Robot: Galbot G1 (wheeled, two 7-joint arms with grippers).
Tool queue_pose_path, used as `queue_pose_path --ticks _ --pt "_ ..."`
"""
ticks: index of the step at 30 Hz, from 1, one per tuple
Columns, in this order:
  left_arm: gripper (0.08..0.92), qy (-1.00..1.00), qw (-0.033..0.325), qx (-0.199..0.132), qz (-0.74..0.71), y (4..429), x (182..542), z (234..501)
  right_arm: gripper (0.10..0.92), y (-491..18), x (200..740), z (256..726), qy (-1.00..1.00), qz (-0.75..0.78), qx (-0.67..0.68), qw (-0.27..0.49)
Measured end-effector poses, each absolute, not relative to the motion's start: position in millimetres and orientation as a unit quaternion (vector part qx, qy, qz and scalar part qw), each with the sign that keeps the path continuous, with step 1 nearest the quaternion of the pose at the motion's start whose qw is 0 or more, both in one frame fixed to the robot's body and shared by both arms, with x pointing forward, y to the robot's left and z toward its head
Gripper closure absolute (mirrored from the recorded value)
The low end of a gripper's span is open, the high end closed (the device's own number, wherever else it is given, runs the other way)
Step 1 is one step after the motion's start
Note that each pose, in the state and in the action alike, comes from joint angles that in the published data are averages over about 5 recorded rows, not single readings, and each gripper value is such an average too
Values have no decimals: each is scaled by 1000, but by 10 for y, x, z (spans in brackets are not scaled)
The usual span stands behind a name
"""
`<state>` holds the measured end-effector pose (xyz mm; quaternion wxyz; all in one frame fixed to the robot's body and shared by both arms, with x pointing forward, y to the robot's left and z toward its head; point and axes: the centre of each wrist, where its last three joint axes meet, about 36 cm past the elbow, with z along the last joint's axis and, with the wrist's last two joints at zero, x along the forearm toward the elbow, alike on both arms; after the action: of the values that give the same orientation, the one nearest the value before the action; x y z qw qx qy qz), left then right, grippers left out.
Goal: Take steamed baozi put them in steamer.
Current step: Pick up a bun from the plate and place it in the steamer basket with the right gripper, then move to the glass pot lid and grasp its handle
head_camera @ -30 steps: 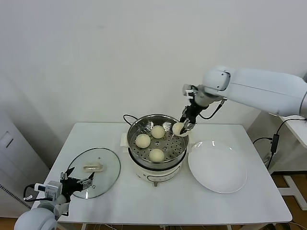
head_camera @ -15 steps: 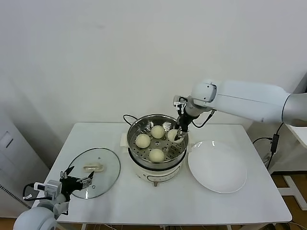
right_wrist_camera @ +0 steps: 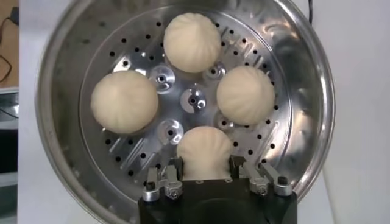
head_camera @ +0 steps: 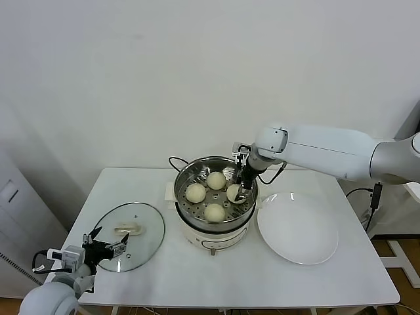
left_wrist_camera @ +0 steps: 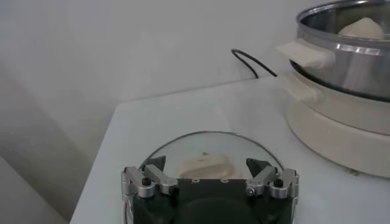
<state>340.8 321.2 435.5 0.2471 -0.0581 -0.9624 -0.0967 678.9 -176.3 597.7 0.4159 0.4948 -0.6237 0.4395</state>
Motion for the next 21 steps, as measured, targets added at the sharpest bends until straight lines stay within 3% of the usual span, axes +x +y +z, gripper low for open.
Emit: queue_pose_path --ticks 7,15,21 --pt "177 -962 248 -58 -95 3207 3399 4345 215 -1812 6794 6030 -635 424 499 410" --pt "177 -963 246 -54 -93 3216 3375 4363 200 -2069 6835 6281 -681 374 503 378" --pt "177 -964 241 -50 -97 3245 3399 4400 200 -2425 6824 6464 -750 315 493 308"
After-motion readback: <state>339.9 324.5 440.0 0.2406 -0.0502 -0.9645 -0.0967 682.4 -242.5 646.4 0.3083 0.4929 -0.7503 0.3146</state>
